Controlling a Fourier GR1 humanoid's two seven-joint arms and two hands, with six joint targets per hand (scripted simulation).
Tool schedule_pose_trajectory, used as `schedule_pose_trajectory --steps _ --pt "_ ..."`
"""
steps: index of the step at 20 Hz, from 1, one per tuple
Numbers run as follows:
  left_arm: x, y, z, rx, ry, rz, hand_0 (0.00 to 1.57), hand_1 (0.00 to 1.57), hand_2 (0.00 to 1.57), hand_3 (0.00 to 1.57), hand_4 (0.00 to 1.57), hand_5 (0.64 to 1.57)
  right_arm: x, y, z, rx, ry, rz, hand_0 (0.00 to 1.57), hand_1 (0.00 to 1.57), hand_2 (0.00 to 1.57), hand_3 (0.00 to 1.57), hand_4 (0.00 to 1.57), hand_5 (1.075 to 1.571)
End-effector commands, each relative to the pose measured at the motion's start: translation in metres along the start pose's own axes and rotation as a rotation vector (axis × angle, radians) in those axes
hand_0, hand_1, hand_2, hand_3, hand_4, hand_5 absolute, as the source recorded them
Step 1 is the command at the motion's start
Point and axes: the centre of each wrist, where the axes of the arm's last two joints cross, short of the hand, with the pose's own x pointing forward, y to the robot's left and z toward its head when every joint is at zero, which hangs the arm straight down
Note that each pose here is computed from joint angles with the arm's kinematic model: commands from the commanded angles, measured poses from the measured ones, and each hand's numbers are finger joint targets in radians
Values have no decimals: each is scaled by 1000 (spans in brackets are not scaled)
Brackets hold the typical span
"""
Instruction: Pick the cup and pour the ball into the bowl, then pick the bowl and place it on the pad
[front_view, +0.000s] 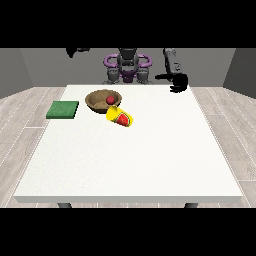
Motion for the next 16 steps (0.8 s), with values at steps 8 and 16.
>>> schedule_pose_trajectory --steps 8,16 --pt "91 130 -96 -96 -174 136 0 0 0 0 0 1531 -31 30 2 -34 -25 27 0 0 0 0 476 1569" --pt "189 139 -149 -142 -221 8 0 0 0 0 0 1523 -105 13 -9 -66 26 -75 0 0 0 0 415 1570"
